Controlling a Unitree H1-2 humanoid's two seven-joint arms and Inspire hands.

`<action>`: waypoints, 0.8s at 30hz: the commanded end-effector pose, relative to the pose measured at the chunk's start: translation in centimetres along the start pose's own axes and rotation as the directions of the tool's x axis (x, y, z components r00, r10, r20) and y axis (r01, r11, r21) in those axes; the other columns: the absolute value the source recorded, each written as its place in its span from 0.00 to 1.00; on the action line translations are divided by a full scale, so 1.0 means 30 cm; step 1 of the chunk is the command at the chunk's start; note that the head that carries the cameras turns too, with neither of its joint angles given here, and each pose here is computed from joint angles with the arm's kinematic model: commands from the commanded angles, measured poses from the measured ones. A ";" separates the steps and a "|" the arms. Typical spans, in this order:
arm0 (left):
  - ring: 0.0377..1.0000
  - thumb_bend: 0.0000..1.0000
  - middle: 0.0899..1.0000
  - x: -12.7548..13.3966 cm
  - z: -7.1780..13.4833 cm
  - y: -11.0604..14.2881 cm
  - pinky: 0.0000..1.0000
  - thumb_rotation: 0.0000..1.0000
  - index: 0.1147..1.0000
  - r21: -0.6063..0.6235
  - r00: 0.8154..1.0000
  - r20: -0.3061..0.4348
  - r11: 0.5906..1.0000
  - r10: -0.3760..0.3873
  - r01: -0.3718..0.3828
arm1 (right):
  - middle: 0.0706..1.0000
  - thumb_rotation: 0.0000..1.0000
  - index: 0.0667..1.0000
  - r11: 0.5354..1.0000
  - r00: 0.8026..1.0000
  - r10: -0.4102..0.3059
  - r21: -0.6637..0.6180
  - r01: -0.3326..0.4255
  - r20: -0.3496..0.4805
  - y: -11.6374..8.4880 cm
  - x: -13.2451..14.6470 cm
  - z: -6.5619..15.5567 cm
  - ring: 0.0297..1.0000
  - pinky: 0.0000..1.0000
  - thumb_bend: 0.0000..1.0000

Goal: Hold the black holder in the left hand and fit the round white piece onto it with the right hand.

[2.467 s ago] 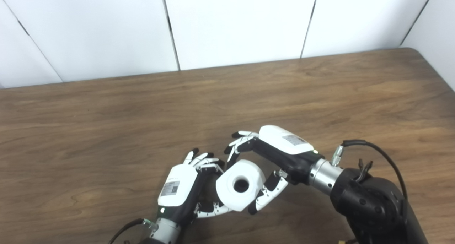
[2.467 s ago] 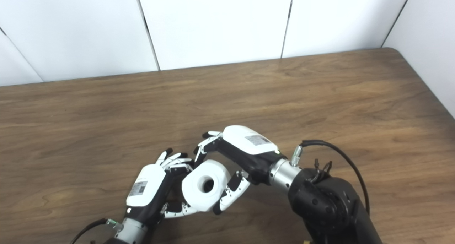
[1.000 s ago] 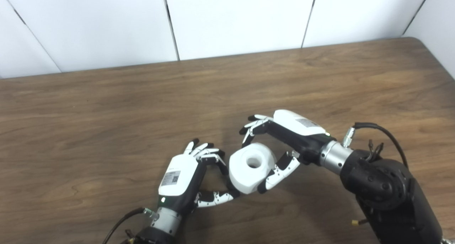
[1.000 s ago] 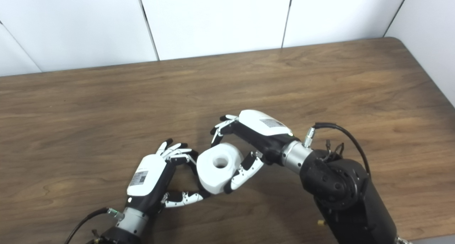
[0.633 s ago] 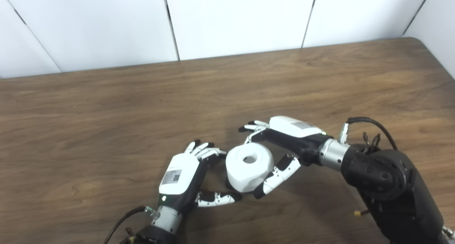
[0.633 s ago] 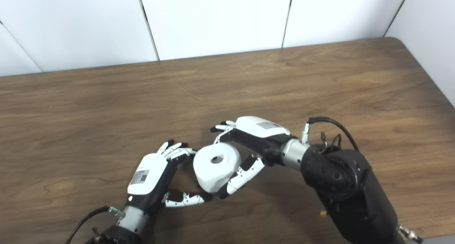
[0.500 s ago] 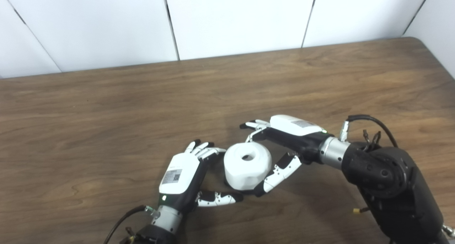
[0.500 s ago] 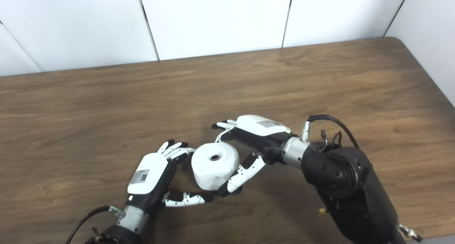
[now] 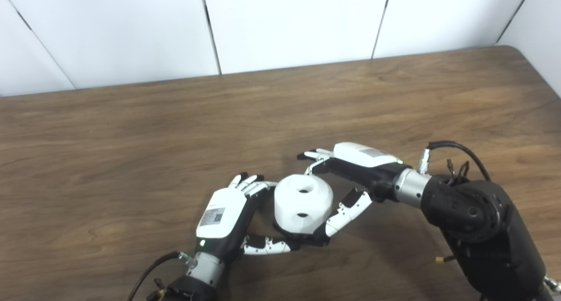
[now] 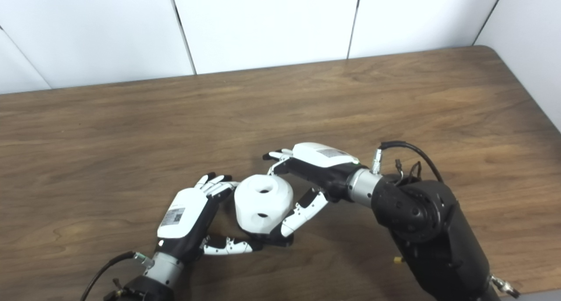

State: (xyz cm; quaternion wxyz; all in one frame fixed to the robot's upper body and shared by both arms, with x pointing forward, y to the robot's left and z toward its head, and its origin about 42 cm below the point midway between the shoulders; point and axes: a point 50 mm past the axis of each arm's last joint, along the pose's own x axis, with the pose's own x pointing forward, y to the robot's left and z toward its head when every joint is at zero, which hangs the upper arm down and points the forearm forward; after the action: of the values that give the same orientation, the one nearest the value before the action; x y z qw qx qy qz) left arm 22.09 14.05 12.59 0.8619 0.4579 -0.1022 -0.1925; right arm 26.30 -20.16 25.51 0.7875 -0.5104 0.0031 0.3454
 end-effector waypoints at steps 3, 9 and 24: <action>0.89 1.00 0.81 0.016 -0.010 0.007 0.99 0.33 0.73 0.017 1.000 -0.009 1.000 0.004 -0.004 | 0.97 0.52 0.84 0.998 0.998 -0.056 -0.035 0.056 0.017 -0.045 -0.013 0.026 1.00 0.99 1.00; 0.89 1.00 0.81 0.023 -0.018 0.003 0.99 0.32 0.72 0.025 1.000 -0.009 1.000 0.006 -0.006 | 0.96 0.51 0.83 0.995 0.996 -0.077 -0.064 0.079 0.038 -0.068 -0.034 0.044 1.00 1.00 1.00; 0.89 0.98 0.81 0.036 -0.029 -0.007 0.99 0.29 0.72 0.027 1.000 -0.013 1.000 0.010 -0.010 | 0.96 0.50 0.82 0.964 0.989 -0.120 -0.231 0.136 0.082 -0.124 -0.137 0.144 1.00 1.00 1.00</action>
State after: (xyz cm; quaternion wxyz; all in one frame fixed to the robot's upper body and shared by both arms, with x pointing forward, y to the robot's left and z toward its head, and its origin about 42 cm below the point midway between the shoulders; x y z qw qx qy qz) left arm 22.87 13.89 12.19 0.8618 0.4596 -0.1075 -0.1855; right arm 23.73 -19.64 30.92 0.7514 -0.5740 -0.0878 0.3135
